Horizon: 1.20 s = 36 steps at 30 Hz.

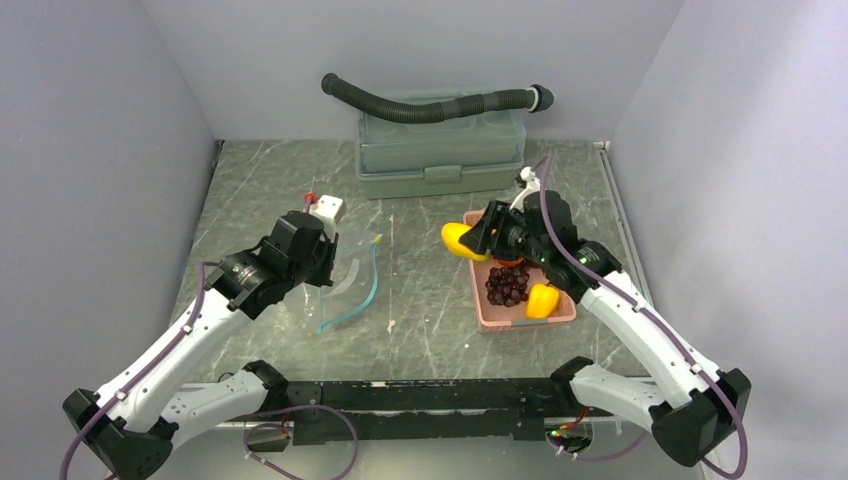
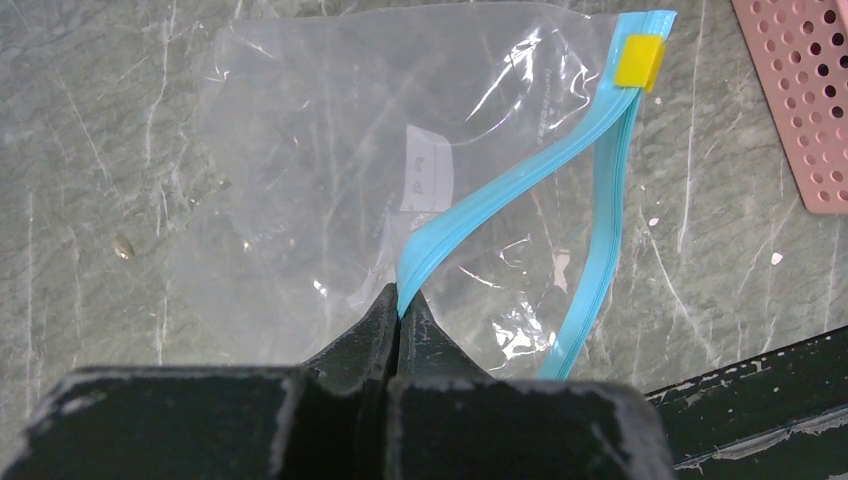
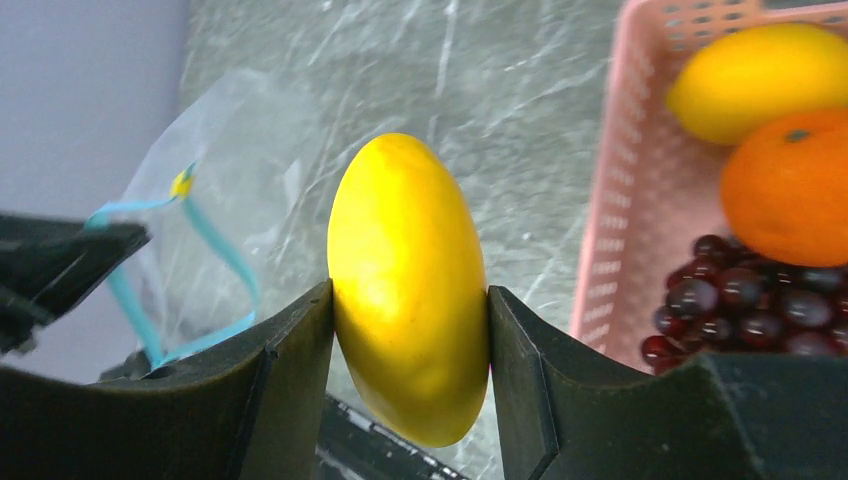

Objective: Place the food in the zip-top bag and seal the zipper
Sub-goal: Place the fake fruit in the zipper food storage bag.

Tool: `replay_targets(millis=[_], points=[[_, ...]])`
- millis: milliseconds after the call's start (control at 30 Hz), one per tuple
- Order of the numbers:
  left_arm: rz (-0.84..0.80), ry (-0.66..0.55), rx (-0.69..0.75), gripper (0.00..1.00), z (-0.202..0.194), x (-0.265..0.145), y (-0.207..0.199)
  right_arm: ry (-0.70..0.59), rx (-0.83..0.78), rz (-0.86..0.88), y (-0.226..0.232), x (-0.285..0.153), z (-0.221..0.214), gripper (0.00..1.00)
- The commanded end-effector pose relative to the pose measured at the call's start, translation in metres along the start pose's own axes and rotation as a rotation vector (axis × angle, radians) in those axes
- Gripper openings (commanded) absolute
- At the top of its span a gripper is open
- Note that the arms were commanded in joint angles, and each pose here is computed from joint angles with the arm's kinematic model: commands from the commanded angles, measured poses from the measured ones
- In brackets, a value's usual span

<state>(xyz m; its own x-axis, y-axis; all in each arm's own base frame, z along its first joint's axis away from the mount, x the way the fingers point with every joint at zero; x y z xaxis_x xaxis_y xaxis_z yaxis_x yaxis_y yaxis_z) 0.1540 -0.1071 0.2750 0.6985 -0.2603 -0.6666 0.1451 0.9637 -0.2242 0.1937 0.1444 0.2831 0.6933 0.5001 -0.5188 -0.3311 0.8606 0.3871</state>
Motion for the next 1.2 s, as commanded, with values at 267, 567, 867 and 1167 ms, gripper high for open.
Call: replay_targets(millis=[267,567,867,1167], points=[[0.006,-0.040,-0.001,0.00,0.004,-0.001,0.000,-0.080,-0.146,0.315,0.088,-0.015,0.010,0.15],[0.009,-0.051,-0.008,0.00,0.005,-0.002,0.000,-0.033,-0.164,0.427,0.128,0.001,-0.006,0.15],[0.008,-0.049,-0.010,0.00,0.005,-0.002,0.000,0.007,-0.145,0.461,0.166,0.027,-0.019,0.15],[-0.016,-0.059,-0.016,0.00,0.006,-0.005,-0.001,0.032,-0.098,0.362,0.189,0.060,-0.029,0.15]])
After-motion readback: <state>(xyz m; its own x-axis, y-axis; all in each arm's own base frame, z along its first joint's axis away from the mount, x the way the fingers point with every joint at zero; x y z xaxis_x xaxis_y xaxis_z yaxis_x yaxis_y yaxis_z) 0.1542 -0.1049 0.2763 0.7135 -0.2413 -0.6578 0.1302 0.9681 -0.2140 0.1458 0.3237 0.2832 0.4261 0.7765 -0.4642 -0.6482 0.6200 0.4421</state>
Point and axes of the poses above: each gripper's point midway between its finger pads, its own x axis out along the fingers, its own y axis along the line the jaws close on, z = x × y, the point moved 10 cm from there along -x, back along the fingers, and after that the axes turned 14 degrees about -x, right-handed, at the moved point
